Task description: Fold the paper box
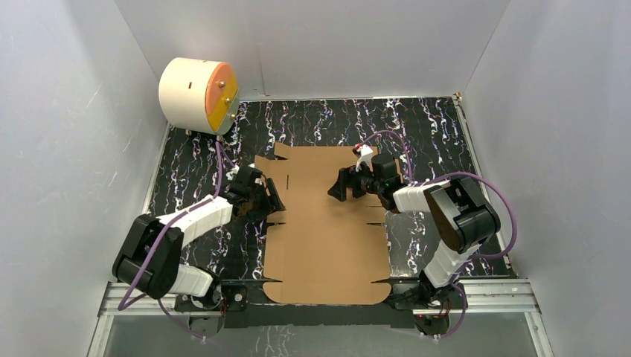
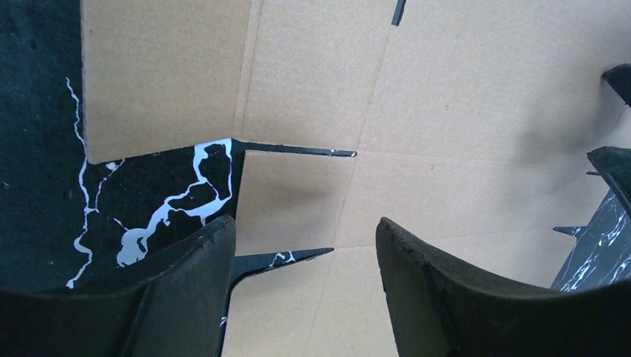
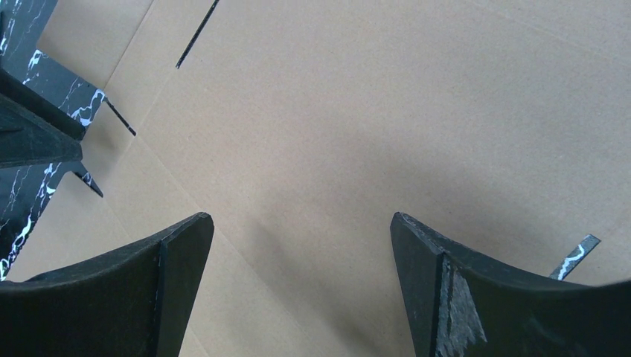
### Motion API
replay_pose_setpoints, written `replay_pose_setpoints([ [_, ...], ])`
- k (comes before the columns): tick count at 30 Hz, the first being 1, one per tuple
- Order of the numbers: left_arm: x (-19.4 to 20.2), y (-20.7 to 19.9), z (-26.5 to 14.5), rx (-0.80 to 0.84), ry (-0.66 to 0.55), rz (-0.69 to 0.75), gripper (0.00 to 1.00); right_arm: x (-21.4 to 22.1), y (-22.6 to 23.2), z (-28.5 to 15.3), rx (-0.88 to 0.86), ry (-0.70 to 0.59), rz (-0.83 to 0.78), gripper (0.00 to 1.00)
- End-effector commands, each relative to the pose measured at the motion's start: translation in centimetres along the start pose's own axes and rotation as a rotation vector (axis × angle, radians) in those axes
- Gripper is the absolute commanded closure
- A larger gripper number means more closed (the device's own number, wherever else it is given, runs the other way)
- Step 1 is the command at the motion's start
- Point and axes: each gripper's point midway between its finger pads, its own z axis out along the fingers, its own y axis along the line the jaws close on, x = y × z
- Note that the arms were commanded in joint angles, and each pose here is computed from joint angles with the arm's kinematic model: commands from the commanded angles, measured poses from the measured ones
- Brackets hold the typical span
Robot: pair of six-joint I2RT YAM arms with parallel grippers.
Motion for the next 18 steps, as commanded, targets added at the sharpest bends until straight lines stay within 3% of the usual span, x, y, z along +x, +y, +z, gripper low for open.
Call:
replay_pose_setpoints([
  [1,-0.3,-2.9,-1.3,0.116,0.016,-0.001,0.37,1.5,0.2,0.2,-0.013,0.051,0.026,0.01],
  [11,-1.8,-4.3,-3.2,0.153,-0.047,-0.009,0.47,1.5,0.2,0.2,-0.012,0.050,0.025,0.01],
  [18,-1.8,-5.4,-3.4,0.193,-0.025,-0.022,0.51,1.5,0.2,0.2,-0.012,0.050,0.026,0.01],
])
